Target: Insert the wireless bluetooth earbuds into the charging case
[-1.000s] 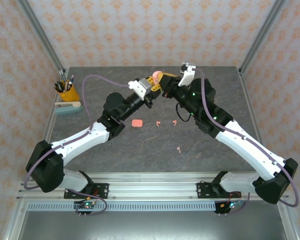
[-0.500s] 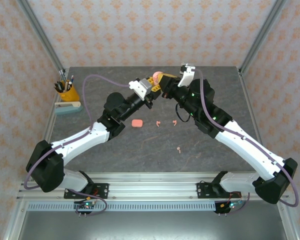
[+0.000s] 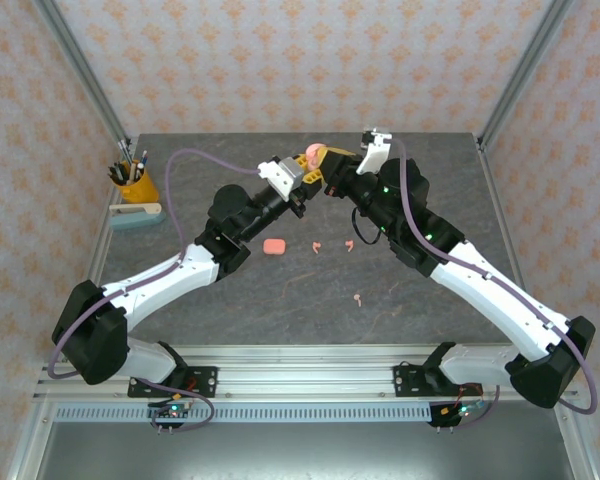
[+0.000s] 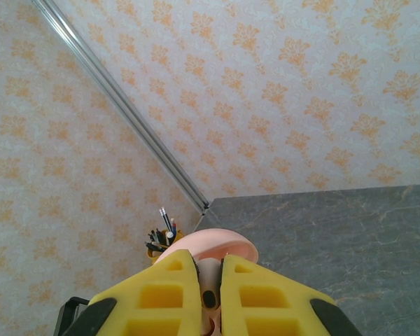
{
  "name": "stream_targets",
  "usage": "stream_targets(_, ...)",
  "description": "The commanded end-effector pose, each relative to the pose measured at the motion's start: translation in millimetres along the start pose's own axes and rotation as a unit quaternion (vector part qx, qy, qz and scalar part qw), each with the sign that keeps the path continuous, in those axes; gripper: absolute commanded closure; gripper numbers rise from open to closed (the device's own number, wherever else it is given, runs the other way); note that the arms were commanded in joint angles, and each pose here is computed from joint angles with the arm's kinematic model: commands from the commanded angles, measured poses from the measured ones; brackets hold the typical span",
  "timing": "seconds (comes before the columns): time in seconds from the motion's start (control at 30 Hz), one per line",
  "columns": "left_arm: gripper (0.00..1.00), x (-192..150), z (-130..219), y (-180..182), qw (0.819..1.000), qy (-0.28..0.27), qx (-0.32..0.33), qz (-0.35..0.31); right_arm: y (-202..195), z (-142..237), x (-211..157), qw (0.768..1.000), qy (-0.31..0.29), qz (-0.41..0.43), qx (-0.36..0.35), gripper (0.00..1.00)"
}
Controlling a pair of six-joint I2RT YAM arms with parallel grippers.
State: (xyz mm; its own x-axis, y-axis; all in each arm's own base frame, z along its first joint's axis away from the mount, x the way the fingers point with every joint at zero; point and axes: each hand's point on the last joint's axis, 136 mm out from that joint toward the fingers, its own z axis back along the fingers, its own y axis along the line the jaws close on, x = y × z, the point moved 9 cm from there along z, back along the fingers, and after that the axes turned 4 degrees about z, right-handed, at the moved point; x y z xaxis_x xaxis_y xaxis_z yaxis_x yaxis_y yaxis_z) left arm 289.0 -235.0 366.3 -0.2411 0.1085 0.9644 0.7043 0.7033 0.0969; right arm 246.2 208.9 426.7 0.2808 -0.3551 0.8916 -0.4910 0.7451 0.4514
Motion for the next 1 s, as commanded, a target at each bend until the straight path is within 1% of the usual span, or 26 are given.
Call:
stream_targets(0.0,1.0,19.8,-1.5,-3.1,0.999,-0.039,-0.006,0.002,-5.9,10.1,-0.8,1.0,0.004,0.01,-0.012,0.9)
stream_targets(0.3,1.0,21.2,-3.2,0.1,0.999,-0.044,0.009,0.013,-10.3,12.8,-14.6,0.999,0.034,0.01,-0.008,0.91)
stream_targets(0.63,1.0,17.0,-3.0,0.6,0.999,-0.037,0.014,0.017,-7.6,7.0,-24.6,0.998,0.067,0.008,0.016,0.92)
stream_targets(0.73,1.0,16.6,-3.4,0.8,0.999,-0.037,0.015,0.017,-6.9,6.1,-25.8,0.997,0.072,0.007,0.021,0.91)
stream_targets(0.8,1.0,15.7,-3.5,0.3,0.999,-0.036,0.013,0.018,-6.3,6.3,-24.5,0.997,0.071,0.007,0.021,0.89)
stream_targets(0.97,1.0,12.2,-4.1,0.1,0.999,-0.034,0.011,0.025,-4.4,7.8,-17.3,0.998,0.063,0.01,0.017,0.89)
